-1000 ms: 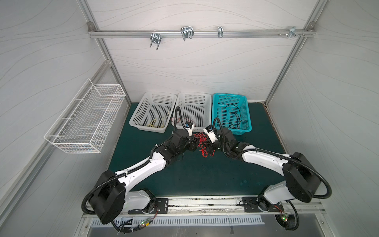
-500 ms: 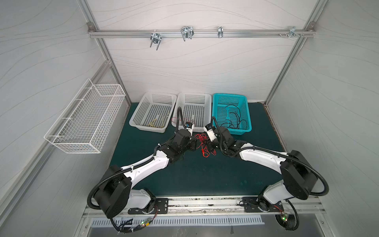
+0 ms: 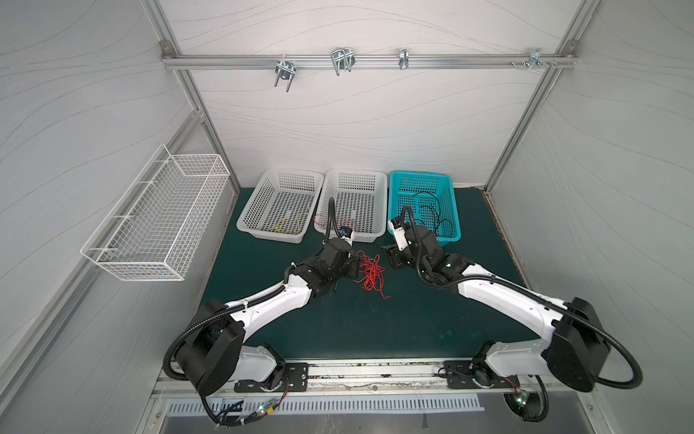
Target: Untangle the cables
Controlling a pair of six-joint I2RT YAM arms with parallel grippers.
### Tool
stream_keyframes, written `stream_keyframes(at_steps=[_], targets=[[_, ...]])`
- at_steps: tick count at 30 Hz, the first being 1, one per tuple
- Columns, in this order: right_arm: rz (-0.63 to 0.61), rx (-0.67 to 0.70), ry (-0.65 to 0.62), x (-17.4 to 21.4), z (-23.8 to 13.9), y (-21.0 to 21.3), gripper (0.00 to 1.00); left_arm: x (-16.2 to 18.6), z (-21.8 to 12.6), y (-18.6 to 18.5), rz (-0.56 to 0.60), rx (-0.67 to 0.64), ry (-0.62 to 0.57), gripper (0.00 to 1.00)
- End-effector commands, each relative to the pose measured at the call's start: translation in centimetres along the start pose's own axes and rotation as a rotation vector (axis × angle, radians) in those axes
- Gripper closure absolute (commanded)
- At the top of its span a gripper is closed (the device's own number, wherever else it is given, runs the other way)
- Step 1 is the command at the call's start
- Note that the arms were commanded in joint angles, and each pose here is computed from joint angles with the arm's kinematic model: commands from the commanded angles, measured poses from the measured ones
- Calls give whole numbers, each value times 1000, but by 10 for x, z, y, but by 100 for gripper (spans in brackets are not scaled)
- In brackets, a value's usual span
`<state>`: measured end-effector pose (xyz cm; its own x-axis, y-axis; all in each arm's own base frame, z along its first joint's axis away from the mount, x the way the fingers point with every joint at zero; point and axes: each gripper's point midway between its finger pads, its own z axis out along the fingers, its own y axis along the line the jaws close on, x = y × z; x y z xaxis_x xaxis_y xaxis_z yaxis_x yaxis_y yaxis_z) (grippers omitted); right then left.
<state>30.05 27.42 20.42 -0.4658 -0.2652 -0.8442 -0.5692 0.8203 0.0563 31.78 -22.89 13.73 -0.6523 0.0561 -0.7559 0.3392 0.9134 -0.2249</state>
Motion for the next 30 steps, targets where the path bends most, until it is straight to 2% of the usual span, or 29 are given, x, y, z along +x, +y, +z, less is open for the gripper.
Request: stream_keyframes(at_steps=[1,6,10,13,18,24,27,28,30], targets=[[32,-113,0,-1,-8,20,37,-21,-9,-5,-18,15,-60,100],[114,-274,34,2,1,49,38,-23,-13,-8,-21,31,-68,100],[162,-312,71,9,16,58,39,-23,-16,-12,-25,56,-75,100],[175,-261,90,16,26,51,39,-25,-21,-12,-27,60,-83,100],[179,-77,117,33,41,20,39,-33,-33,-14,-23,67,-104,100],[174,-125,122,40,59,30,42,-40,-39,-15,-13,68,-111,100],[169,-114,126,42,67,29,51,-41,-41,-14,-15,61,-106,100],[165,-107,125,42,69,28,59,-40,-40,-14,-15,61,-103,100],[153,-92,131,45,72,25,83,-40,-41,-13,-16,54,-102,100]])
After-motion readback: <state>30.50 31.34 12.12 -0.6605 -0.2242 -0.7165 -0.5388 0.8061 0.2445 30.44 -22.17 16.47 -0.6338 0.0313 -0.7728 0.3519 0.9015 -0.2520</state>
